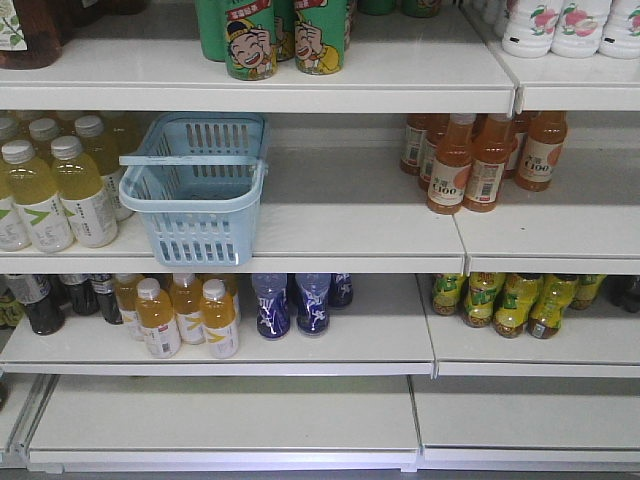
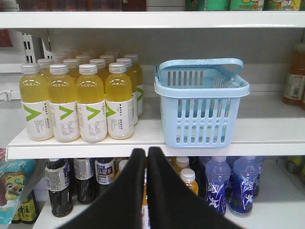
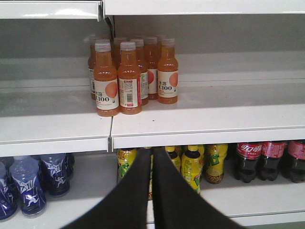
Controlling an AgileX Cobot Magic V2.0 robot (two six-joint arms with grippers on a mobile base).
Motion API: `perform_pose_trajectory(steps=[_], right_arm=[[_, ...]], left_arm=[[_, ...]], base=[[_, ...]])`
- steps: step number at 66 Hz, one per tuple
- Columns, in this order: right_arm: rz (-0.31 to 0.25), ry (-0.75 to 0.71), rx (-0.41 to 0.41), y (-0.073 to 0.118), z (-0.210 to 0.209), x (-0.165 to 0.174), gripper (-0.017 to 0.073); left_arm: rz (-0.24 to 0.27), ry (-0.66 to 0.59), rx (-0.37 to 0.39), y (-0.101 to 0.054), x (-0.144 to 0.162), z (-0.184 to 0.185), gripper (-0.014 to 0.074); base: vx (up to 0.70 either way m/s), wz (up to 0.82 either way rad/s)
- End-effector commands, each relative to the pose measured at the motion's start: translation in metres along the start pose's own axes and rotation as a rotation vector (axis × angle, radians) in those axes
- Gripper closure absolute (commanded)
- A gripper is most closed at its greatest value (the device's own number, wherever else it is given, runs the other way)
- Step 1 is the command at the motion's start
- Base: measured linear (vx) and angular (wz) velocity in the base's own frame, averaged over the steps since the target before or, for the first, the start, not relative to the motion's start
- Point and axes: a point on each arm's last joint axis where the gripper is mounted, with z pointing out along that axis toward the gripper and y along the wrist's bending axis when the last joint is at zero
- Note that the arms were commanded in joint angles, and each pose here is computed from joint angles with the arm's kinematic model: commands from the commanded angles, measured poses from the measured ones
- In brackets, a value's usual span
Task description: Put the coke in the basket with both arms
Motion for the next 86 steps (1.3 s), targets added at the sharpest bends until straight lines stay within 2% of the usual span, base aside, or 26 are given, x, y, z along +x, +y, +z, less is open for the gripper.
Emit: perform_pose_trajectory(steps=[1,48,51,57,77,79,82,86], right_arm=[[-0.02,-0.086,-0.005,0.001,-0.001,-0.006,0.0561],[-0.02,-0.087,-0.005,0.001,-0.001,-0.006,0.0561],[-0.02,-0.087,-0.005,0.001,-0.001,-0.006,0.0561],[-0.02,-0.087,-0.005,0.001,-0.001,-0.006,0.0561],[-0.02,-0.087,-0.005,0.001,-0.001,-0.006,0.0561],[-0.02,-0.087,-0.005,0.001,-0.001,-0.006,0.0561],[-0.02,-0.087,-0.005,0.001,-0.001,-0.006,0.0561],[-0.02,-0.084,-0.004,0.001,-0.001,-0.006,0.0561]], left_arm=[[0.0,-0.119,0.019,-0.002,-0.018,-0.004,0.0599],[0.001,-0.123,0.02,-0.002,-0.019,-0.004,0.0599],[-0.013,-0.132,0.022,-0.002,-0.019,-0.004,0.0599],[-0.097,-0.172,0.036,-0.003,-0.023,-0.005,0.0599],[-0.104,-0.198,0.042,-0.003,-0.026,-0.005,0.0599],[-0.145,-0.208,0.048,-0.003,-0.027,-0.005,0.0599],[-0.271,-0.219,0.062,-0.003,-0.028,-0.006,0.0599],[-0.596,-0.225,0.091,-0.002,-0.029,-0.006,0.0599]], base=[[0.0,0.0],[0.0,0.0],[0.0,0.0],[0.0,0.0],[0.0,0.0],[0.0,0.0],[0.0,0.0],[0.0,0.0]])
